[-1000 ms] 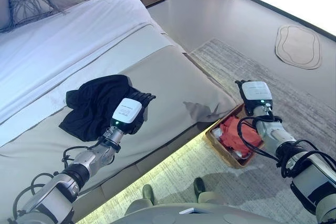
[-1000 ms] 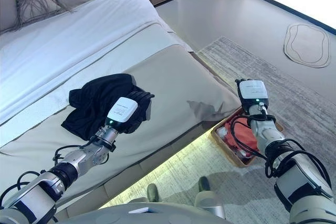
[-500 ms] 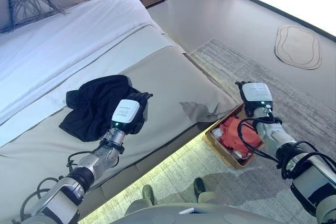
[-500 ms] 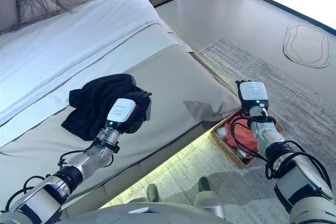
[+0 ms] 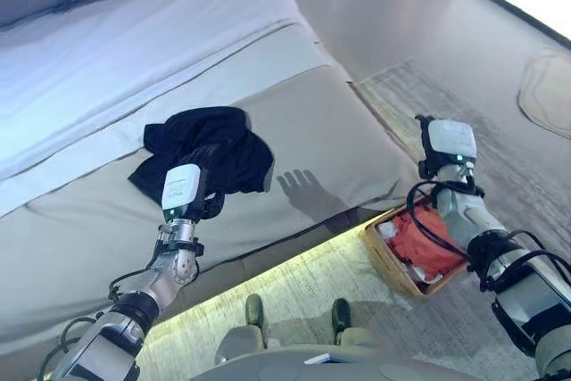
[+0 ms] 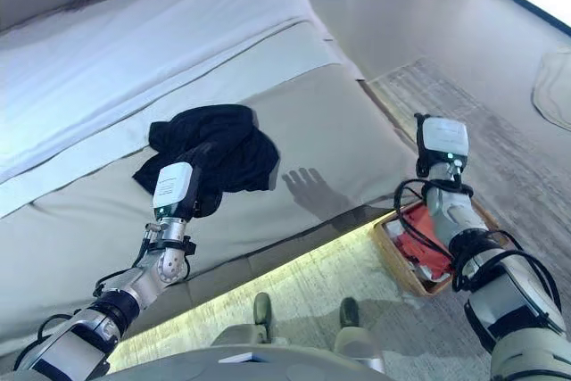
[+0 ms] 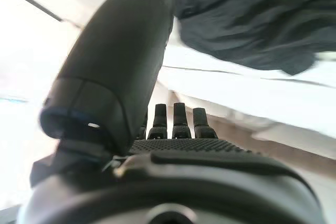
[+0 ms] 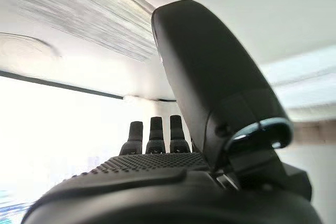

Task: Pick up the clothes from the bed and place them into the basket

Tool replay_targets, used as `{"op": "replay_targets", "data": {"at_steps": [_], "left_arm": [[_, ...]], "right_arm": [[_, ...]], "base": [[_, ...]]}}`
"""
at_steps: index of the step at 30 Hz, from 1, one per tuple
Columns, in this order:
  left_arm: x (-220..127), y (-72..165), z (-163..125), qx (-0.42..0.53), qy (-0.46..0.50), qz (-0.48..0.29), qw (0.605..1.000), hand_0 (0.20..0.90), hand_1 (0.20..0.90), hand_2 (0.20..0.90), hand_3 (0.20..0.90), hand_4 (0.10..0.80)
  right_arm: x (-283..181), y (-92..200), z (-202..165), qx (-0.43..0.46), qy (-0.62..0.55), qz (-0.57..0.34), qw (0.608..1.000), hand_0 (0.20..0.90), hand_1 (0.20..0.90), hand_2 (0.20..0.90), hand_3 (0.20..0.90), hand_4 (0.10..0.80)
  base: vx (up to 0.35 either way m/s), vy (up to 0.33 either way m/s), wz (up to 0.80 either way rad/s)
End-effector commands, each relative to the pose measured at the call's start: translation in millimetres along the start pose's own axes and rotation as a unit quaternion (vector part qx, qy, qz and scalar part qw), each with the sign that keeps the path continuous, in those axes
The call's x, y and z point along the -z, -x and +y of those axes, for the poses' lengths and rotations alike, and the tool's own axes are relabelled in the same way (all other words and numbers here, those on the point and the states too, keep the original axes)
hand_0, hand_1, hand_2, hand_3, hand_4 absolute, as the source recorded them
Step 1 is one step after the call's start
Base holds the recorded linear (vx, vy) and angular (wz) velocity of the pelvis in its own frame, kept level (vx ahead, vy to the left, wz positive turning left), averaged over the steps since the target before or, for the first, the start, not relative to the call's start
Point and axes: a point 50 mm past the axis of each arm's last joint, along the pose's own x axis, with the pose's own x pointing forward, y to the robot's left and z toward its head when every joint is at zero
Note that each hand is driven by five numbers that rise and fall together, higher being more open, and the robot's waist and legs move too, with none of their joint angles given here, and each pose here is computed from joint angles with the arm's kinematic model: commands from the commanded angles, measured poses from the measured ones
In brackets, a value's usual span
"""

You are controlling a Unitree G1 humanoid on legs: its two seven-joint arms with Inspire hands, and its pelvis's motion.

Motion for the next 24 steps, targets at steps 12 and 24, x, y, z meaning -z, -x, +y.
{"op": "replay_targets", "data": {"at_steps": [12, 24], "left_arm": [[-15.0, -29.9, 59.5, -0.145, 0.065, -0.079, 0.984, 0.9, 0.9, 0.9, 0.9, 0.8], [-42.2, -39.1, 104.4, -0.235, 0.105, -0.162, 0.953, 0.9, 0.9, 0.9, 0.9, 0.8]], "right_arm": [[-67.3, -72.1, -166.0, 0.225, -0.007, -0.03, 0.974, 0.9, 0.9, 0.9, 0.9, 0.8], [-78.6, -79.1, -232.9, 0.305, 0.021, 0.002, 0.952, 0.9, 0.9, 0.9, 0.9, 0.8]], "base": [[-0.027, 0.044, 0.46], [0.026, 0.046, 0.35]]}}
